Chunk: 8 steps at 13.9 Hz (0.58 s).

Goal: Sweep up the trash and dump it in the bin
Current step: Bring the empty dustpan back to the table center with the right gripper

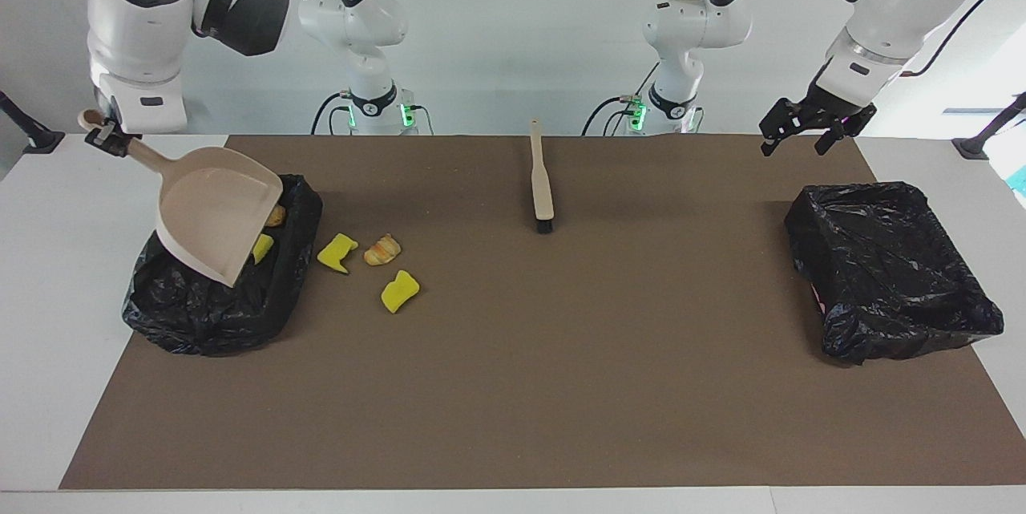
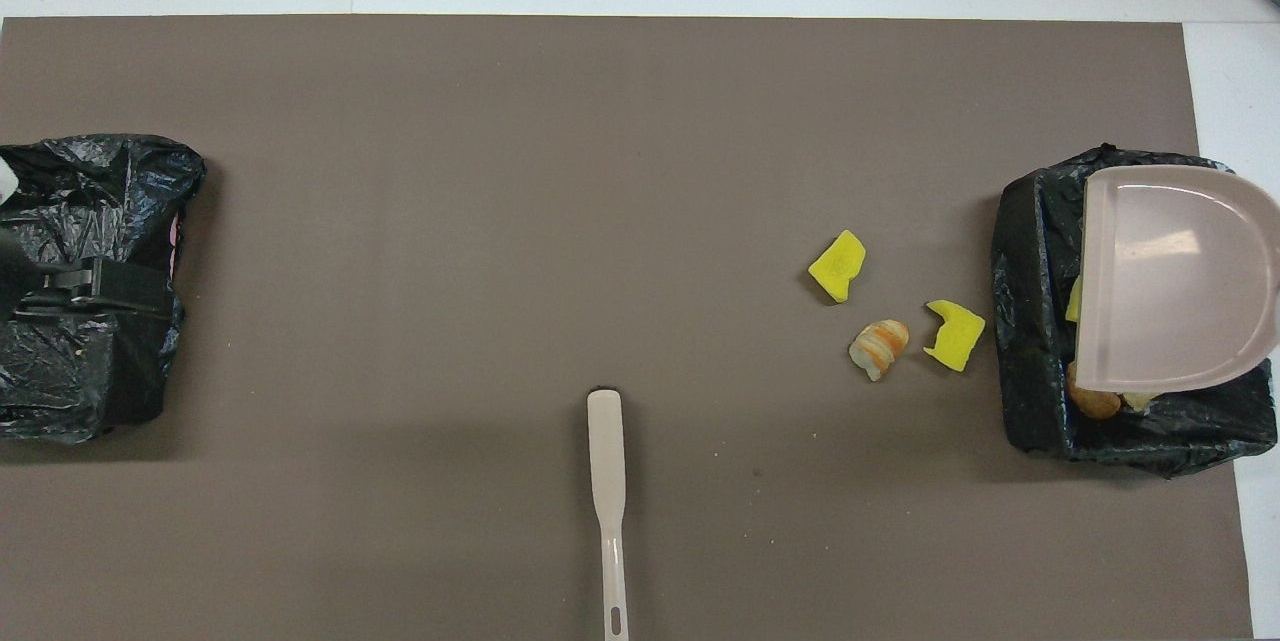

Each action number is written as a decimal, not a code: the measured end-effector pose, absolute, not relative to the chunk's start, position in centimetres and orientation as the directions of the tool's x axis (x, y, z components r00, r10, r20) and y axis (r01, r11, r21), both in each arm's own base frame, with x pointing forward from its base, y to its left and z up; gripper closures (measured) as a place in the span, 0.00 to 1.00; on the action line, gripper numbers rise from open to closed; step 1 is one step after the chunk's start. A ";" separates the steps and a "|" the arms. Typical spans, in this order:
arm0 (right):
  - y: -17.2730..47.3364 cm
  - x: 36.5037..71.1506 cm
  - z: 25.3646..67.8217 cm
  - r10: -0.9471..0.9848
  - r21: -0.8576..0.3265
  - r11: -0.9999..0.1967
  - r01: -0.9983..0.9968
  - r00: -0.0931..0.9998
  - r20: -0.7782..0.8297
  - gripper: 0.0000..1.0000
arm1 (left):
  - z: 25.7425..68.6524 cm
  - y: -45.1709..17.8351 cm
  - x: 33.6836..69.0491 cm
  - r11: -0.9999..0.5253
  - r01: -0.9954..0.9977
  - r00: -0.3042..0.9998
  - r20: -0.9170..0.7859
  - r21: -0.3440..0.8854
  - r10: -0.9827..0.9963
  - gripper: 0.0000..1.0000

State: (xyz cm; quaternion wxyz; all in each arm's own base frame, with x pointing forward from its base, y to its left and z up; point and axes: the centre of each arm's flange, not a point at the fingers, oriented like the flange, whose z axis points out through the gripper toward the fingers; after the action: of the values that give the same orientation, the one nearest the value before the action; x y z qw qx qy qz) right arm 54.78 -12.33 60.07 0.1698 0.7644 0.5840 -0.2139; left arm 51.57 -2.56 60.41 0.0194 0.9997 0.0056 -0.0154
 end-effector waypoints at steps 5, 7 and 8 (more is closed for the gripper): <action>-12.8 53.9 59.0 0.788 0.061 -0.515 0.855 0.500 -0.358 0.67 | 60.8 -2.7 51.2 -0.999 0.011 0.998 -0.055 0.033 0.009 0.00; -11.1 54.1 58.0 0.728 0.072 -0.624 0.778 0.613 -0.306 0.67 | 61.3 -2.2 51.1 -0.999 0.018 0.998 -0.056 0.034 0.016 0.00; -9.7 54.3 57.7 0.685 0.082 -0.680 0.728 0.672 -0.282 0.67 | 61.4 -2.2 51.1 -0.999 0.019 0.998 -0.057 0.034 0.017 0.00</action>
State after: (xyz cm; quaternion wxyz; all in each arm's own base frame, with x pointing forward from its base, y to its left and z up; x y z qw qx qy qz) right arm 54.30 -9.69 57.71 0.0942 0.9094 0.3886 -0.1146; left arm 51.09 -2.18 61.37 0.0175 0.9994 0.0091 -0.0285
